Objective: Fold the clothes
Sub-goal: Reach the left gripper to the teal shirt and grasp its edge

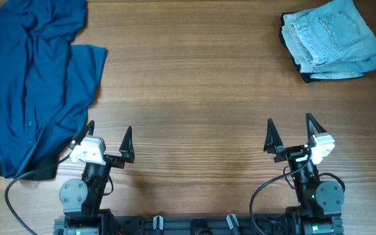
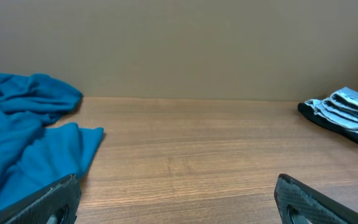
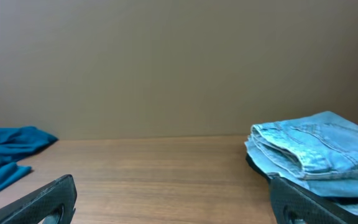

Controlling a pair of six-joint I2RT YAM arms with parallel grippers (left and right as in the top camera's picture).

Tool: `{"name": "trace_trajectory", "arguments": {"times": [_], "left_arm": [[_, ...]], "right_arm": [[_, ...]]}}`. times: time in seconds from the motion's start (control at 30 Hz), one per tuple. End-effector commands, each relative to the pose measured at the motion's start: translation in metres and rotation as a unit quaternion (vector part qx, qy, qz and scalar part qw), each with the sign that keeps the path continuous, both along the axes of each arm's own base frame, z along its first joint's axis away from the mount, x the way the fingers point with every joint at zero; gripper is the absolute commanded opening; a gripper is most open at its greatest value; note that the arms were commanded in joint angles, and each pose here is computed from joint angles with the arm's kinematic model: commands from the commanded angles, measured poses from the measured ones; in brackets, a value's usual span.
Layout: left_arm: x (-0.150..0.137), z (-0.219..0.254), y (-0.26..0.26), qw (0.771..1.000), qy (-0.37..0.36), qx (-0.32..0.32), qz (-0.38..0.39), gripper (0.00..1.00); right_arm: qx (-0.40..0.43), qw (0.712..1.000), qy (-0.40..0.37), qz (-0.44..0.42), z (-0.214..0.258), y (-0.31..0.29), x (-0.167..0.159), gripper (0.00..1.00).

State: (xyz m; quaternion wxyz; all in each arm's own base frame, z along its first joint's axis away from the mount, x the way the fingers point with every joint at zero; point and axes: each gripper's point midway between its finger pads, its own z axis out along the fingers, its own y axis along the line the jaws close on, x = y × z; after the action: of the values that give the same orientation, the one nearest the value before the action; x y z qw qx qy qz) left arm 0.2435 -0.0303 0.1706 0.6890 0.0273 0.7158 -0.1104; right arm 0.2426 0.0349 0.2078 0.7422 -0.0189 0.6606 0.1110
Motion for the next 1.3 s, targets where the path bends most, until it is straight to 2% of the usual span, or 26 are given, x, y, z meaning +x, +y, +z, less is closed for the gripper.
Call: {"name": "trace_trajectory", "arguments": {"times": [0.0, 0.23, 0.43, 0.53, 0.67, 0.73, 0.87, 1.07, 1.13, 1.17, 1.27], "left_arm": [[-0.001, 0.020, 0.001, 1.000, -0.004, -0.012, 0.005, 1.00], [0.013, 0.046, 0.002, 0.999, 0.042, -0.013, 0.007, 1.00], [0.045, 0.072, 0.004, 0.993, 0.115, -0.016, 0.007, 1.00], [0.070, 0.083, 0.005, 0.983, 0.183, -0.008, 0.007, 1.00], [0.089, 0.087, 0.006, 0.971, 0.235, 0.045, -0.009, 1.00], [0.097, 0.088, 0.006, 0.968, 0.243, 0.064, -0.016, 1.00], [0.106, 0.079, 0.004, 0.965, 0.256, 0.061, -0.024, 1.00], [0.121, 0.072, 0.004, 0.965, 0.256, 0.057, -0.023, 1.00], [0.133, 0.074, 0.009, 0.966, 0.253, 0.056, -0.013, 1.00], [0.157, 0.068, 0.024, 0.961, 0.269, 0.060, 0.016, 1.00], [0.188, 0.050, 0.038, 0.949, 0.306, 0.067, 0.043, 1.00]], "right_arm": [[-0.004, 1.000, -0.020, 0.019, 0.029, 0.007, -0.004, 1.00], [-0.020, 0.999, 0.019, 0.038, 0.054, 0.015, 0.014, 1.00], [-0.025, 0.992, 0.077, 0.102, 0.077, 0.038, 0.048, 1.00], [-0.021, 0.977, 0.144, 0.155, 0.084, 0.057, 0.077, 1.00], [-0.011, 0.957, 0.225, 0.181, 0.081, 0.067, 0.100, 1.00], [-0.026, 0.948, 0.258, 0.183, 0.077, 0.067, 0.110, 1.00], [-0.064, 0.931, 0.303, 0.193, 0.064, 0.068, 0.123, 1.00], [-0.042, 0.923, 0.332, 0.191, 0.045, 0.070, 0.141, 1.00], [-0.037, 0.921, 0.338, 0.190, 0.040, 0.070, 0.143, 1.00], [-0.041, 0.920, 0.340, 0.191, 0.037, 0.070, 0.145, 1.00], [-0.042, 0.920, 0.342, 0.187, 0.036, 0.069, 0.146, 1.00]]}}
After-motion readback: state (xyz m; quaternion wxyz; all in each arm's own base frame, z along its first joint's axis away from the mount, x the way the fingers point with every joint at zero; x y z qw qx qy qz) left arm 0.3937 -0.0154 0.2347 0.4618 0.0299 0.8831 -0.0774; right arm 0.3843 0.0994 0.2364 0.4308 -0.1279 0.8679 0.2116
